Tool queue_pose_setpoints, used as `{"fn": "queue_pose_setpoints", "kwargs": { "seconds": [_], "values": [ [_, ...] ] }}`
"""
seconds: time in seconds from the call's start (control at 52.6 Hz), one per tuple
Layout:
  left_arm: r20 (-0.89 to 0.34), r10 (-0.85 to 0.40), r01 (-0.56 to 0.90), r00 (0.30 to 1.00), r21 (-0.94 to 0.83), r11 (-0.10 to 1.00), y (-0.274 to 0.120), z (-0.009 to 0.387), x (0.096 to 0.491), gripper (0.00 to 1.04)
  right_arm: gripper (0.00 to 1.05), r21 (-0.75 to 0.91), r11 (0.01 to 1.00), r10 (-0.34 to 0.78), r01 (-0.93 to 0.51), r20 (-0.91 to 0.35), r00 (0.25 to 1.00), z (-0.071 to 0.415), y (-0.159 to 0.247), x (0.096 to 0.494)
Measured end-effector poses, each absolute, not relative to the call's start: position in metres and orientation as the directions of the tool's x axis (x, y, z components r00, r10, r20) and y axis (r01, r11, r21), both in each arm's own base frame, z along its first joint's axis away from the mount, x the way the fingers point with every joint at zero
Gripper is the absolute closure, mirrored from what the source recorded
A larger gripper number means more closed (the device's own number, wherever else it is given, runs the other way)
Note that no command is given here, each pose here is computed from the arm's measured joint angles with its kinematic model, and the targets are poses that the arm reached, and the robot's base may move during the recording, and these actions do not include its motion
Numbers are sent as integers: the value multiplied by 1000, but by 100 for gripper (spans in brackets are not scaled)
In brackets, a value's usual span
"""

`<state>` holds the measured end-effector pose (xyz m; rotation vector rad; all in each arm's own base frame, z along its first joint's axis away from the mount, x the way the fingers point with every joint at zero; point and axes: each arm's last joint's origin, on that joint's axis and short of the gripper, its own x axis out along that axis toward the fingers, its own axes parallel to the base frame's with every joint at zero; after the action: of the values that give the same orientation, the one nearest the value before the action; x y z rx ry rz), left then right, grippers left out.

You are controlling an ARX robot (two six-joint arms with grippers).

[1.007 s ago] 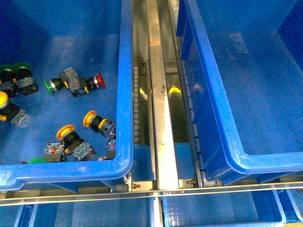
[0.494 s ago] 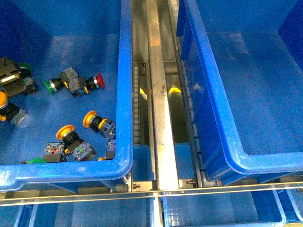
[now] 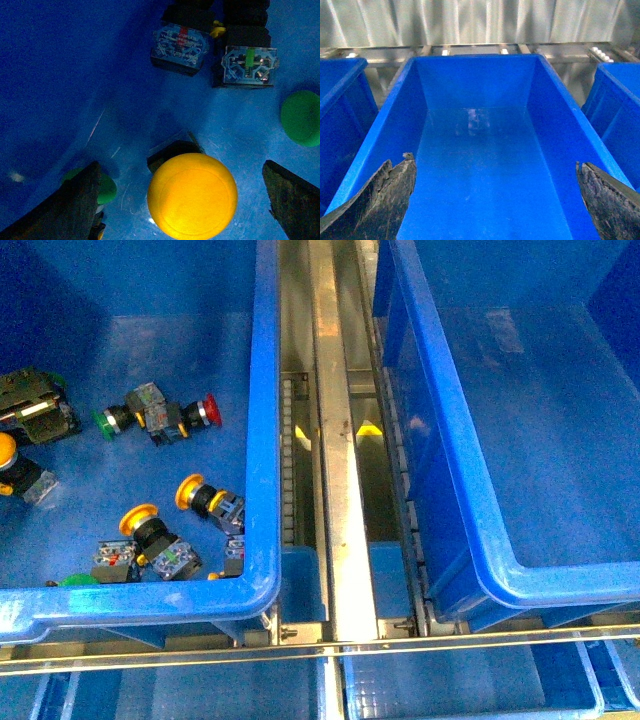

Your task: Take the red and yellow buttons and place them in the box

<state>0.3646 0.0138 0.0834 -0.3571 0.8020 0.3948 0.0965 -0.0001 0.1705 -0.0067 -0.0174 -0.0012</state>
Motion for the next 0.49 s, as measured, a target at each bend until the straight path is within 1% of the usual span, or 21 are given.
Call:
{"fn": "queue_pose_setpoints", "kwargs": {
  "seconds": [0.209, 0.456, 0.494],
  "values": [
    [-749, 196, -462, 633, -162, 872, 14, 82, 365, 9, 6, -7, 1000, -2, 2, 17, 1000, 171, 0, 97],
    [-749, 178, -451, 638, -177, 875, 14, 82, 366, 44, 6, -7, 1000, -2, 2, 17, 1000, 171, 0, 97],
    [-748, 176, -450, 640, -179, 875, 14, 83, 366, 51, 6, -7, 1000, -1, 1, 17, 1000, 171, 0, 97]
  ]
}}
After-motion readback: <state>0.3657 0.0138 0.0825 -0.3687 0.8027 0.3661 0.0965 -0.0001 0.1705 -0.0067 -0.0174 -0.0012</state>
